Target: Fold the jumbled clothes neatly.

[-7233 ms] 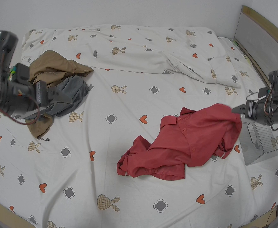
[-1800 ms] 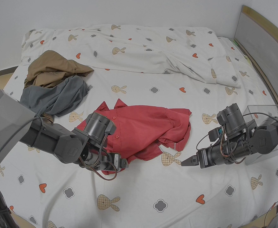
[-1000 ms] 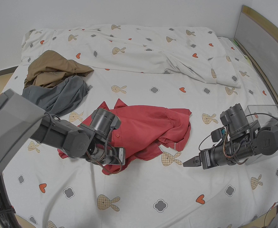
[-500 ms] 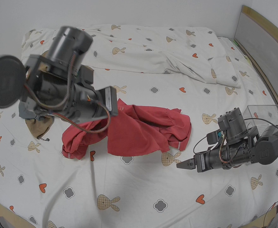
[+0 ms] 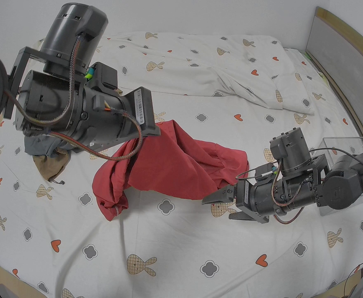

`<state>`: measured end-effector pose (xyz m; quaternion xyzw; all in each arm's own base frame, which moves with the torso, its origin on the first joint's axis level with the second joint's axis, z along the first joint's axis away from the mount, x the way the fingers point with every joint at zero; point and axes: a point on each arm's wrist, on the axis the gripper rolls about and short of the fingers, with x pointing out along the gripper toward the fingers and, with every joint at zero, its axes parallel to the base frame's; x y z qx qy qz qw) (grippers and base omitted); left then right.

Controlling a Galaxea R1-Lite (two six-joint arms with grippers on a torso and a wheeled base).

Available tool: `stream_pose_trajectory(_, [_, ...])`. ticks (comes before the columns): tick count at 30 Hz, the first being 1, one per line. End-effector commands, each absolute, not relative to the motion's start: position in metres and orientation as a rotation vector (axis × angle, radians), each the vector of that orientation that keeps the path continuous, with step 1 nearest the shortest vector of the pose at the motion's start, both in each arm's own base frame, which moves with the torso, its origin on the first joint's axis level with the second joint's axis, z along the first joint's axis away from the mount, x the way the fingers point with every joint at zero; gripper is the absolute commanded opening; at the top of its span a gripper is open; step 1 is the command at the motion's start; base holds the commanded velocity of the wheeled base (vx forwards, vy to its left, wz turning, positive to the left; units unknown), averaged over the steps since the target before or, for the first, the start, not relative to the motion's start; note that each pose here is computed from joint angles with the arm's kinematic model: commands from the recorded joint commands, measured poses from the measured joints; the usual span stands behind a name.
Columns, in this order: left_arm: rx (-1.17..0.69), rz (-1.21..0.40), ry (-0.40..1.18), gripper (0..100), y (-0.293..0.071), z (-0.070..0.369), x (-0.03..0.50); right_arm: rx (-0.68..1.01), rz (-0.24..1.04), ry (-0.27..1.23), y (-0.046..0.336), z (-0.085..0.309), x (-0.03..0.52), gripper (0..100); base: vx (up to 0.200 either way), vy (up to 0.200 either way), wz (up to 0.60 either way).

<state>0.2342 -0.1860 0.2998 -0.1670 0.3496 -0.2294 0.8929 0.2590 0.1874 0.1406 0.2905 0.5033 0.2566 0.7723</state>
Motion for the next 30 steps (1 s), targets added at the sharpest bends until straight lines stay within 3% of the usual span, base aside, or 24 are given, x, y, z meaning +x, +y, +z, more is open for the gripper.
stream_pose_trajectory(1, [-0.337,-0.482,0.746,0,-0.193,0.294,0.237,0.719,0.628,1.151,0.203,0.152,0.263,100,0.0,0.0,0.0])
stream_pose_trajectory(8, [-0.335,-0.498,0.741,0,-0.196,0.295,0.234,0.734,0.578,1.223,0.214,0.13,0.273,100,0.0,0.0,0.0])
stream_pose_trajectory(11, [-0.334,-0.497,0.743,0,-0.196,0.295,0.234,0.666,0.531,1.227,0.219,0.114,0.267,100,0.0,0.0,0.0])
stream_pose_trajectory(14, [-0.332,-0.495,0.748,0,-0.196,0.293,0.234,0.29,0.412,1.051,0.215,0.095,0.253,100,0.0,0.0,0.0])
stream_pose_trajectory(15, [-0.332,-0.494,0.748,0,-0.196,0.293,0.234,0.251,0.398,1.031,0.214,0.094,0.252,100,0.0,0.0,0.0])
stream_pose_trajectory(17, [-0.333,-0.494,0.747,0,-0.196,0.294,0.234,-0.046,0.28,0.889,0.212,0.091,0.238,100,0.0,0.0,0.0])
stream_pose_trajectory(18, [-0.333,-0.494,0.747,0,-0.196,0.294,0.234,-0.046,0.28,0.889,0.212,0.091,0.238,100,0.0,0.0,0.0])
stream_pose_trajectory(19, [-0.334,-0.496,0.744,0,-0.196,0.295,0.234,-0.171,0.286,0.788,0.212,0.107,0.227,100,0.0,0.0,0.0])
stream_pose_trajectory(23, [-0.336,-0.499,0.737,0,-0.196,0.297,0.234,-0.333,0.38,0.637,0.217,0.122,0.214,100,0.0,0.0,0.0])
stream_pose_trajectory(30, [-0.338,-0.503,0.732,0,-0.197,0.298,0.233,-0.512,0.379,0.449,0.243,0.105,0.206,100,0.0,0.0,0.0])
